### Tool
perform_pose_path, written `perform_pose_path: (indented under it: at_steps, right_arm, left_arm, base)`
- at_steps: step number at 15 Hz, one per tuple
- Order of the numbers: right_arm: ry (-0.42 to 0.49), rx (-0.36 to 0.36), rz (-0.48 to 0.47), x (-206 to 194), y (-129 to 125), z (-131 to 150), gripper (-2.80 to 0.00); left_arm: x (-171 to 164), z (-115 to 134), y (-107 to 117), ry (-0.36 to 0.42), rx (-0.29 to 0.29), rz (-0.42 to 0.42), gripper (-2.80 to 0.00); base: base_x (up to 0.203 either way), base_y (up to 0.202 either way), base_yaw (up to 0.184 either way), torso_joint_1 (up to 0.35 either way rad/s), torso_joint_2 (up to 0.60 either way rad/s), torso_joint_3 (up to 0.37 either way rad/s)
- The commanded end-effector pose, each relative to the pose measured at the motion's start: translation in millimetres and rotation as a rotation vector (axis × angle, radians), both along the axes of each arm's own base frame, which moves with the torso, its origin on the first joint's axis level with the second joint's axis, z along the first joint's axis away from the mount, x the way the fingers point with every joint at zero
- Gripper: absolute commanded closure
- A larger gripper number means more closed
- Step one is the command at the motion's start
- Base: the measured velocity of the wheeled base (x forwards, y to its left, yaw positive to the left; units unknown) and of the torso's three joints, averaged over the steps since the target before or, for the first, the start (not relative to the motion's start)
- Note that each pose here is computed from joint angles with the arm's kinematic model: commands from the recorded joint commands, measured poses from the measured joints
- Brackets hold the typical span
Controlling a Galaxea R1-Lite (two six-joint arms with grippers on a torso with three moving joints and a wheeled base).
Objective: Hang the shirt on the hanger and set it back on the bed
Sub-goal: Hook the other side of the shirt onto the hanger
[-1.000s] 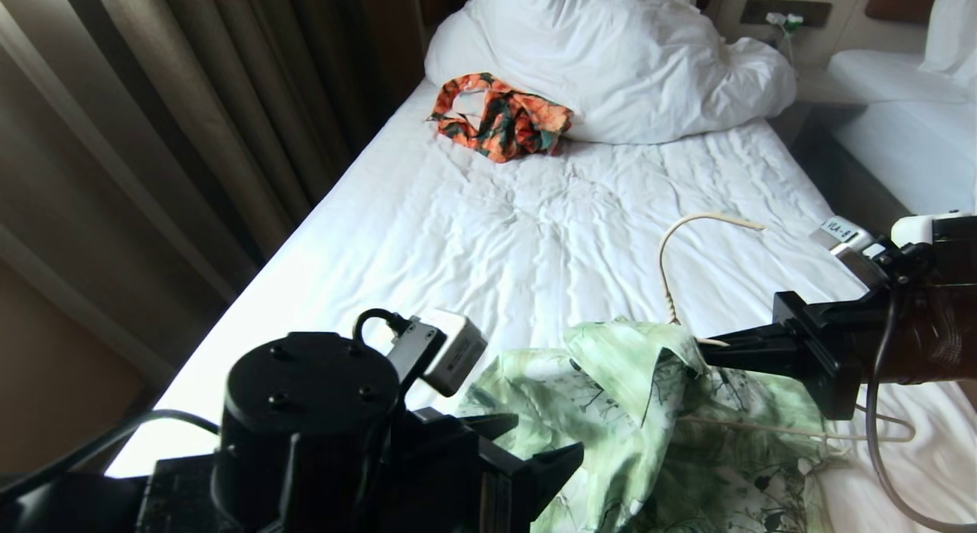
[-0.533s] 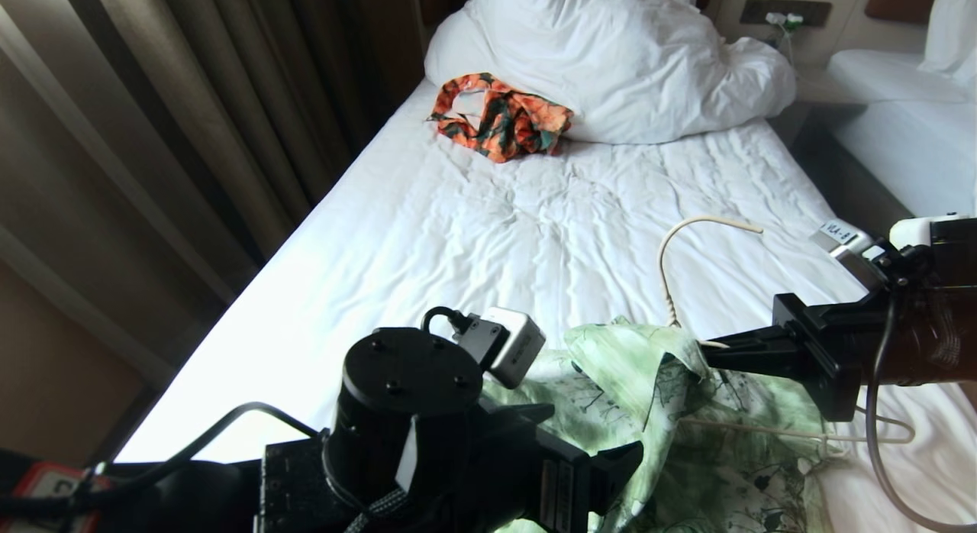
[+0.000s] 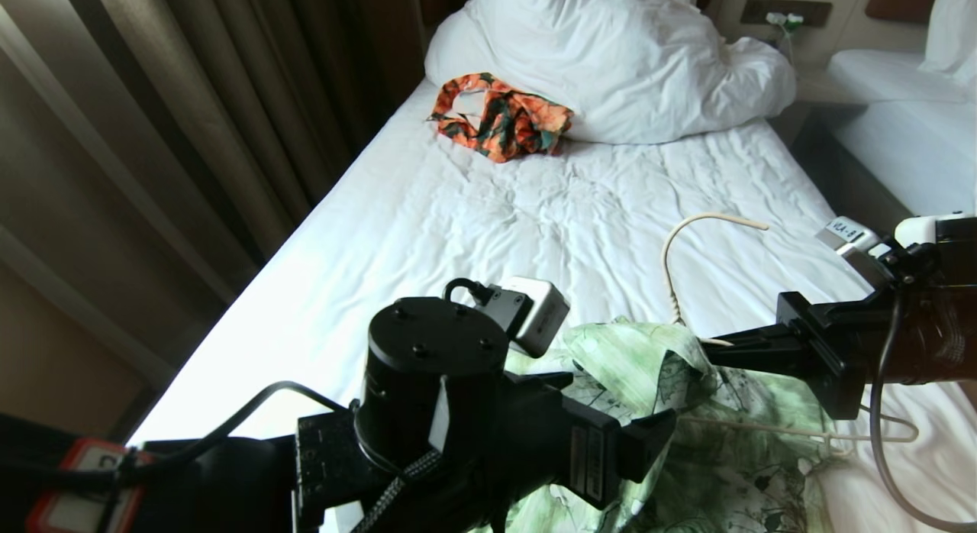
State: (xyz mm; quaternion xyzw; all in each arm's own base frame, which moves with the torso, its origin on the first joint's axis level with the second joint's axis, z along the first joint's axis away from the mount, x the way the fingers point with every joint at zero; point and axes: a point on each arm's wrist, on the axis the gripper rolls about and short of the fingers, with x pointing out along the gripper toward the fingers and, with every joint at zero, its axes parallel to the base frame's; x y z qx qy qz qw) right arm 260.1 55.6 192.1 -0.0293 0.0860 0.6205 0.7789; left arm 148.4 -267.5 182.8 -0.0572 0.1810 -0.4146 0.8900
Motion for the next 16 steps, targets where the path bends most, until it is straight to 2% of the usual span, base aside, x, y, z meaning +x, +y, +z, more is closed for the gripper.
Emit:
perform_pose_path:
  at_steps: [1, 2, 5, 8, 10, 12, 13, 15, 16]
  right_arm:
    - [-0.005, 0.003, 0.006, -0.4, -0.1, 0.5, 0.00]
    - [-0.004, 0.004, 0.009, -0.5, 0.0, 0.5, 0.00]
    - [-0.001, 0.004, 0.009, -0.8, -0.1, -0.3, 0.00]
    - [0.000, 0.004, 0.010, -1.1, 0.3, -0.7, 0.00]
    - [0.003, 0.003, 0.013, -1.5, 1.1, -1.2, 0.00]
    - [0.005, 0.004, 0.012, -1.0, 0.7, -1.5, 0.00]
    - [0.001, 0.004, 0.009, -0.5, 0.0, -0.7, 0.00]
    - [0.001, 0.004, 0.008, 0.7, 0.1, -0.6, 0.00]
    - [0.003, 0.004, 0.011, 1.4, 1.0, -1.1, 0.00]
  left_arm:
    - [7.9, 11.0, 2.3, -0.047, -0.033, 0.022, -2.80]
    - [10.2, 16.2, 2.7, -0.066, -0.059, 0.030, -2.80]
    - [11.3, 24.9, 7.4, -0.091, -0.077, 0.041, -2.80]
    - [11.9, 43.4, 18.5, -0.125, -0.126, 0.066, -2.80]
    - [9.0, 48.7, 15.8, -0.132, -0.141, 0.051, -2.80]
    - [2.3, 44.4, 12.7, -0.121, -0.129, 0.028, -2.80]
    - [-0.4, 34.7, 17.0, -0.103, -0.100, 0.027, -2.80]
    - [-7.9, 11.8, 27.7, -0.047, -0.044, 0.024, -2.80]
    - [-13.7, 6.2, 28.2, -0.004, -0.053, 0.017, -2.80]
  base:
    - [0.000, 0.000, 0.000, 0.000, 0.00, 0.000]
    - [0.000, 0.000, 0.000, 0.000, 0.00, 0.000]
    - [0.000, 0.000, 0.000, 0.000, 0.00, 0.000]
    - [0.000, 0.000, 0.000, 0.000, 0.00, 0.000]
    - [0.000, 0.000, 0.000, 0.000, 0.00, 0.000]
    - [0.000, 0.000, 0.000, 0.000, 0.00, 0.000]
    - [0.000, 0.000, 0.000, 0.000, 0.00, 0.000]
    - [0.000, 0.000, 0.000, 0.000, 0.00, 0.000]
    - [0.000, 0.000, 0.000, 0.000, 0.00, 0.000]
